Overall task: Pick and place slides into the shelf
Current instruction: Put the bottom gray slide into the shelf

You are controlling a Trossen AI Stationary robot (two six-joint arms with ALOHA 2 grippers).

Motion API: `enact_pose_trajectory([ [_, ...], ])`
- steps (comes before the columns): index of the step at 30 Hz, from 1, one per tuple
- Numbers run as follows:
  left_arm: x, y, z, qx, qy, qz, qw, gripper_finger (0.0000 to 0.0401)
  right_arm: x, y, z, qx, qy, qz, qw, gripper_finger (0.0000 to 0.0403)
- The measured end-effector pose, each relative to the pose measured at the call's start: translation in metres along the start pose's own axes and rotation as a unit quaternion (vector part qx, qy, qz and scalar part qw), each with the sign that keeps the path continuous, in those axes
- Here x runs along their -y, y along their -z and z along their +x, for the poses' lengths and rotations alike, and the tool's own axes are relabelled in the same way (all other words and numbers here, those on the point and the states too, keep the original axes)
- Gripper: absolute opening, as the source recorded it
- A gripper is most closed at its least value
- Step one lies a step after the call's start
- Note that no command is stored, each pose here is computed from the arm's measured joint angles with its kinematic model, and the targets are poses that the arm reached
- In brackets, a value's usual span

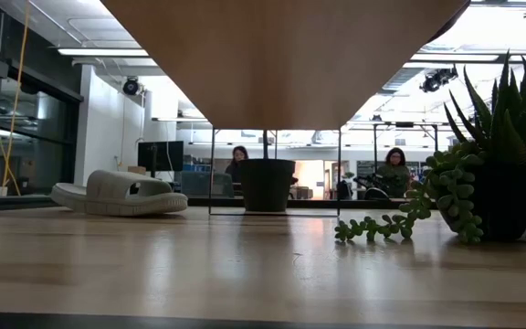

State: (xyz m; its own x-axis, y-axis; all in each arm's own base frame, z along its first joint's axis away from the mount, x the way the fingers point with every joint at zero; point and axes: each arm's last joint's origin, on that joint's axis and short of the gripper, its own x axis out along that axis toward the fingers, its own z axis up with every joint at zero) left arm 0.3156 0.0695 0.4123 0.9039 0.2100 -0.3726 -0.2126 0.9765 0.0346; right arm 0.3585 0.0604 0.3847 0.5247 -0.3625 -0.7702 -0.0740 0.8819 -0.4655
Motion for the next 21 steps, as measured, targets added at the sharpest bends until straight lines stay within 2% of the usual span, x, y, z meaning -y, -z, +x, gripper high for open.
enact_pose_trajectory([
  [17,0.0,0.0007,0.0,-0.004,0.0,0.0,1.0,0.0211,-0.0058,-0.0056,-0.0034,0.026,0.0,-0.018,0.999,0.0],
  [21,-0.0001,0.0006,-0.0002,-0.003,0.0,0.0,1.0,0.0198,-0.0055,-0.0055,-0.0034,0.025,0.004,-0.017,1.0,0.0],
])
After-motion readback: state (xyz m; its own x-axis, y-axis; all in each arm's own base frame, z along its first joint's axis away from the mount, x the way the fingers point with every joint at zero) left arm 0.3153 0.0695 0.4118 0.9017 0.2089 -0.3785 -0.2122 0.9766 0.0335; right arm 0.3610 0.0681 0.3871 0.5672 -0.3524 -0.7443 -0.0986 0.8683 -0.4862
